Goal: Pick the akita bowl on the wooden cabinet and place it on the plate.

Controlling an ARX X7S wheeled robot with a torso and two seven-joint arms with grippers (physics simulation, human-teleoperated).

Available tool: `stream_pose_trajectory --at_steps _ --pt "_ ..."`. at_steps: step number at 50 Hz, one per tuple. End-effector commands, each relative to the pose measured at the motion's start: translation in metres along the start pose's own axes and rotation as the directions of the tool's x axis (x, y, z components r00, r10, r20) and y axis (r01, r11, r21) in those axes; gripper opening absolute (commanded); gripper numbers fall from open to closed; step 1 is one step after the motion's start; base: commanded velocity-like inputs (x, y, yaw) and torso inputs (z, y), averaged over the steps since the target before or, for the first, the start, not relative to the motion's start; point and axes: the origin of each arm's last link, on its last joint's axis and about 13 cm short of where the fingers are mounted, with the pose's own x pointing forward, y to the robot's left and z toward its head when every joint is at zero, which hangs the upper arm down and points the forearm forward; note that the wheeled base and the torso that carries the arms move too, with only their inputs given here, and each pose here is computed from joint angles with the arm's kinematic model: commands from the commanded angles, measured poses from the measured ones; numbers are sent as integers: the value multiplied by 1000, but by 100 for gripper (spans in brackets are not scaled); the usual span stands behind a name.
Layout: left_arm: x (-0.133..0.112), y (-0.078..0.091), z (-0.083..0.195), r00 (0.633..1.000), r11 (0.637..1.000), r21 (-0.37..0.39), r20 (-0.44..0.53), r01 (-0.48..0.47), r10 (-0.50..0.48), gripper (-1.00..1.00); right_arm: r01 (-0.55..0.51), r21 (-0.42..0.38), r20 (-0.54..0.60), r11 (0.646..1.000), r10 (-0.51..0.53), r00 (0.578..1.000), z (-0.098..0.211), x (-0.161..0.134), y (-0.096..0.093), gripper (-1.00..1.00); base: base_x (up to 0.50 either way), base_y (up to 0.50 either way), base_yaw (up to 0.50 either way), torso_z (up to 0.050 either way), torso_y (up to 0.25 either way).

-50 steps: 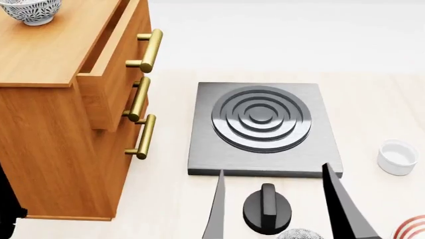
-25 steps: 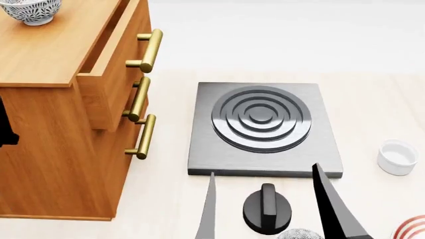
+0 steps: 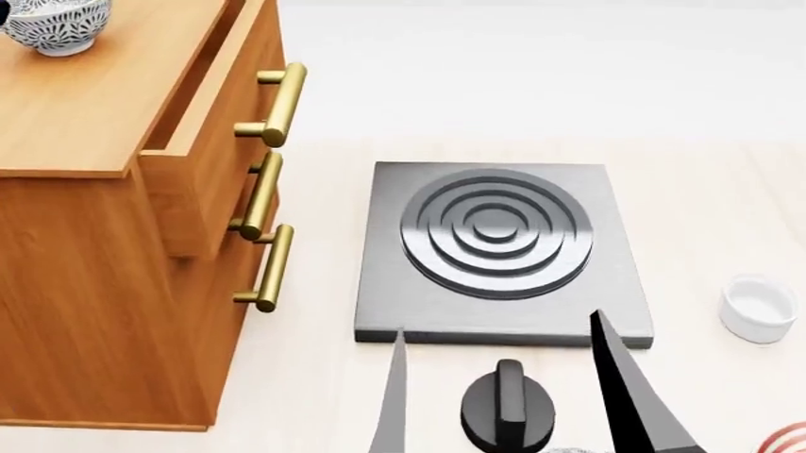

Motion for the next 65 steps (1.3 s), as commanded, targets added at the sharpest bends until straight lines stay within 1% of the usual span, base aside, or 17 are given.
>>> stream_pose_trajectory --at_steps 1,13,22,26,30,38,43,45,50,51,55,57,60,65 --pt "13 -2 14 1000 1000 -4 10 10 -10 100 -2 -9 -5 1000 2 1000 0 0 0 100 371 0 0 0 0" --pt "11 -2 16 1000 1000 6 18 8 -8 100 4 -17 -14 1000 -4 1000 -1 0 0 100 323 0 0 0 0" --pt "11 -2 15 1000 1000 8 16 6 -7 100 -2 -13 -11 1000 1 1000 -1 0 1 100 14 0 0 0 1" --pt "15 -3 18 1000 1000 14 15 9 -9 100 -1 -12 -13 1000 1 1000 -2 0 1 100 0 0 0 0 0" --pt "25 -3 24 1000 1000 8 1 14 -14 100 -3 -13 -12 1000 3 1000 -2 0 1 100 0 0 0 0 0" --pt "58 -12 37 997 999 10 -55 52 -51 100 -3 -9 -9 1000 3 1000 -1 0 1 100 0 0 0 0 0" --pt "74 -14 40 994 998 -2 -85 65 -65 100 -1 -3 -6 1000 1 1000 0 0 0 100 0 0 0 0 0" --pt "78 -15 42 991 997 -23 -103 78 -80 100 -3 -4 -6 1000 3 1000 1 0 0 100 0 0 0 0 0" --pt "90 -16 49 992 997 12 -102 77 -76 100 -1 0 -2 1000 1 1000 2 1 0 100 0 0 0 0 0" --pt "97 -16 53 991 997 3 -110 78 -77 100 -3 0 -5 1000 3 1000 0 0 0 100 0 0 0 0 0" --pt "106 -17 59 992 998 7 -108 66 -65 100 -6 -4 -5 1000 6 1000 1 0 1 100 0 0 0 0 0" --pt "111 -20 62 989 997 31 -128 77 -73 100 -7 -3 -5 1000 7 1000 1 0 1 100 0 0 0 0 0" --pt "120 -22 72 988 995 47 -125 93 -87 100 -5 -2 -5 1000 5 1000 1 0 0 100 0 0 0 0 0" --pt "133 -23 83 983 993 32 -150 114 -108 100 -3 -3 -6 1000 3 1000 0 0 0 100 0 0 0 0 0"
